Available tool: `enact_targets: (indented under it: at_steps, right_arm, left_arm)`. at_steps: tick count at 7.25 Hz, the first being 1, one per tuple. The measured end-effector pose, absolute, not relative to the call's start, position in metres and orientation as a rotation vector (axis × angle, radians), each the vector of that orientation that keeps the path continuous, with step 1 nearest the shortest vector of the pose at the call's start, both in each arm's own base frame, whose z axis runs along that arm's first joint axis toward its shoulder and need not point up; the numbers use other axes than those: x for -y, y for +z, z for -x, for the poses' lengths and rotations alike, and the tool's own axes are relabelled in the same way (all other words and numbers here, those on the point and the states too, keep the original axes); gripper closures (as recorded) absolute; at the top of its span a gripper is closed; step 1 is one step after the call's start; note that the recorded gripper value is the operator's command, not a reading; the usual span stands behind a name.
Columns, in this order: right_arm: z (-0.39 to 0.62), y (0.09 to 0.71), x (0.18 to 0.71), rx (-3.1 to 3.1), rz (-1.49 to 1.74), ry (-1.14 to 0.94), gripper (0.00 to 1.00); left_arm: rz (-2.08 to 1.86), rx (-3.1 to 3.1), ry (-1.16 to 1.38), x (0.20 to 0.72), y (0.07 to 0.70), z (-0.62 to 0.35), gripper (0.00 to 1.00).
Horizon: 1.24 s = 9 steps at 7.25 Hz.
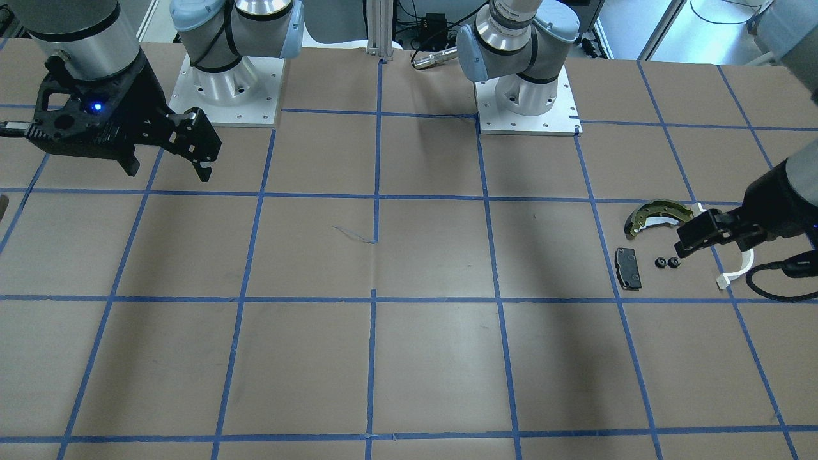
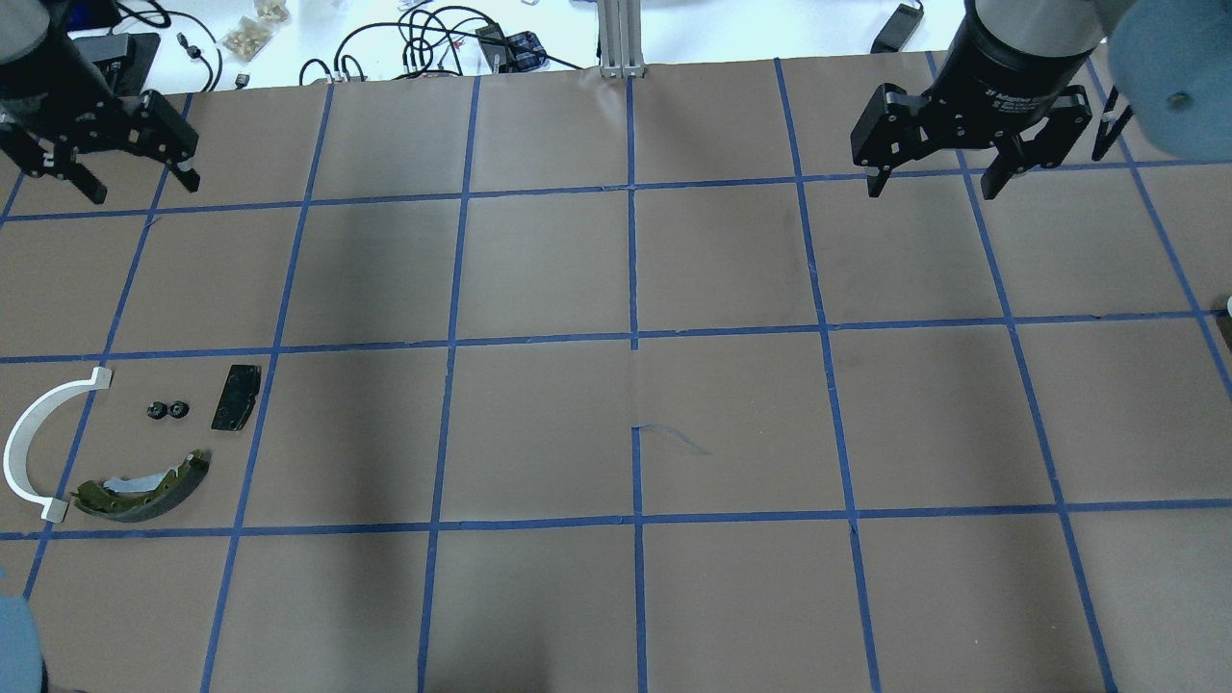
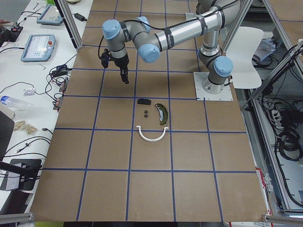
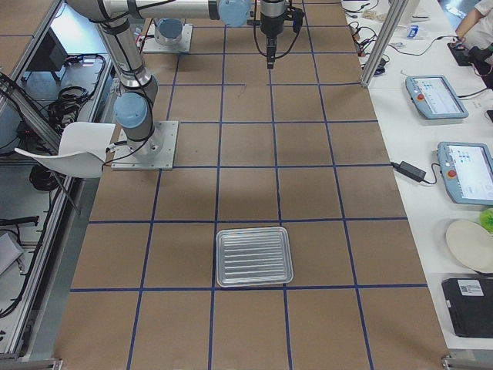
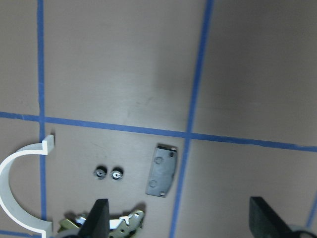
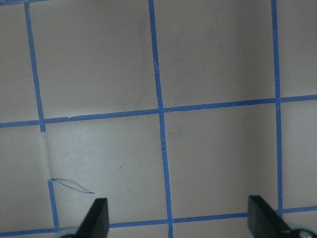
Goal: Place bearing gear from tray to pile
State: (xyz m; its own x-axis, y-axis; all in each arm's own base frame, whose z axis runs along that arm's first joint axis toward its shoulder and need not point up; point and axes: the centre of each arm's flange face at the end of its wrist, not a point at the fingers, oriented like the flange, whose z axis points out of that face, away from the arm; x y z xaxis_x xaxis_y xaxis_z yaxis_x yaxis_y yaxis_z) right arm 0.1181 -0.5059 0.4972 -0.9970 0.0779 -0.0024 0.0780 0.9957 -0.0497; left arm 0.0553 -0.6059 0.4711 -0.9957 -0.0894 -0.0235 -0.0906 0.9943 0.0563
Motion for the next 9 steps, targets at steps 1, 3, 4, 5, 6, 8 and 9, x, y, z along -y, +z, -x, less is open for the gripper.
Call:
enact_targets:
  at_steps: [1, 3, 4, 5, 6, 8, 9]
  right_arm:
    - [-0.118, 0.497, 0.506, -3.138, -0.123, -0.078, 0.0]
    - [-0.118, 0.497, 0.506, -3.138, -0.123, -0.078, 0.0]
    - [-0.118, 0.497, 0.506, -3.138, -0.123, -0.078, 0.0]
    - [-0.118, 0.497, 0.506, -3.138, -0.123, -0.078, 0.0]
    - [-0.118, 0.497, 0.506, -3.138, -0.123, -0.078, 0.0]
    - [-0.118, 0.496, 0.506, -3.138, -0.123, -0.074, 0.0]
    - [-0.118, 0.495, 0.506, -3.138, -0.123, -0.07, 0.0]
  left_arm:
    - [0.075, -3.117, 0.068, 0.606, 0.494, -0.006, 0.0]
    - [-0.009, -3.121, 0.068, 0.598, 0.502, 0.077, 0.0]
    - [-0.051, -3.124, 0.076, 0.591, 0.499, 0.103, 0.0]
    - [-0.08, -3.132, 0.096, 0.584, 0.494, 0.117, 0.0]
    - [-0.095, -3.145, 0.117, 0.574, 0.489, 0.124, 0.0]
    - [-0.099, -3.152, 0.153, 0.55, 0.481, 0.127, 0.0]
    - [-0.096, -3.151, 0.163, 0.537, 0.477, 0.127, 0.0]
